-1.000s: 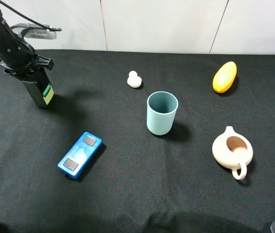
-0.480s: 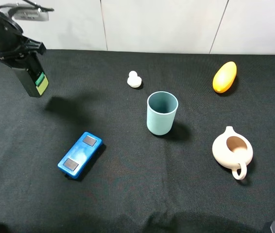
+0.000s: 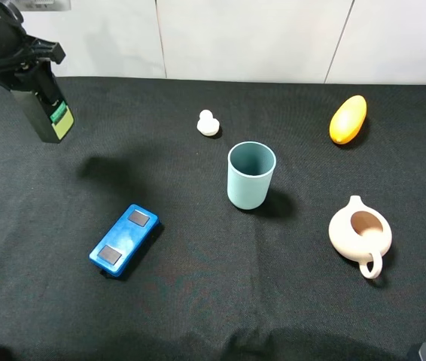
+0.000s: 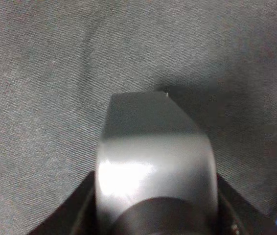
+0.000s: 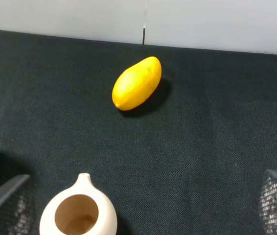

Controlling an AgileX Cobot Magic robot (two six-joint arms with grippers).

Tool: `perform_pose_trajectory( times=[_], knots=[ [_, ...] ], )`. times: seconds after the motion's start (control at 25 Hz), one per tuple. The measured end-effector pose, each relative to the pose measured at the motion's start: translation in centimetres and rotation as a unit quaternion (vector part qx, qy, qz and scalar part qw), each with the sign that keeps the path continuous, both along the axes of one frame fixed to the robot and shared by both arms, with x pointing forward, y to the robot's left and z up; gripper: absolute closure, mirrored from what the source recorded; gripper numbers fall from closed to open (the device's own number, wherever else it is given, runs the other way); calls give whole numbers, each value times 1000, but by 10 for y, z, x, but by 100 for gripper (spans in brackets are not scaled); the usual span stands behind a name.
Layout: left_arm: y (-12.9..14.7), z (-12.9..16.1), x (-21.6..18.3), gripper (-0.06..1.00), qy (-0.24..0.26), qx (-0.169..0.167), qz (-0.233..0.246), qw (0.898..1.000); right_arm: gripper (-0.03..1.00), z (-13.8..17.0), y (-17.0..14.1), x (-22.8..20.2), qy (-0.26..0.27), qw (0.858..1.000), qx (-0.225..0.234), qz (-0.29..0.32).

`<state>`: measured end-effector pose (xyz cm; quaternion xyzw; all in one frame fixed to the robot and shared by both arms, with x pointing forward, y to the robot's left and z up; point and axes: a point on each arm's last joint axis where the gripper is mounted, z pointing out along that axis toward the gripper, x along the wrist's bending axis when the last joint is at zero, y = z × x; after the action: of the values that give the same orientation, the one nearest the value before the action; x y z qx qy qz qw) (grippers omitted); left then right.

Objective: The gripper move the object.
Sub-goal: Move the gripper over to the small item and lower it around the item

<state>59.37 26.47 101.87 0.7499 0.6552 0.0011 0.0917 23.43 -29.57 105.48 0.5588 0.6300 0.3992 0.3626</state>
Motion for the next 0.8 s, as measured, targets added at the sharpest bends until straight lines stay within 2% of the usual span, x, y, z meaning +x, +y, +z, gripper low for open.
perform_pose_trajectory(
  times=[0.2,0.52,0.8],
  knots=[
    [-14,14,4,46,-13,-3,-20,1000,27,0,0,0,0,1000,0,0],
    [-65,35,2,46,-48,-10,-88,995,27,0,0,0,0,1000,0,0],
    [-102,50,-3,46,-76,-22,-118,990,27,0,0,0,0,1000,0,0]
  ],
)
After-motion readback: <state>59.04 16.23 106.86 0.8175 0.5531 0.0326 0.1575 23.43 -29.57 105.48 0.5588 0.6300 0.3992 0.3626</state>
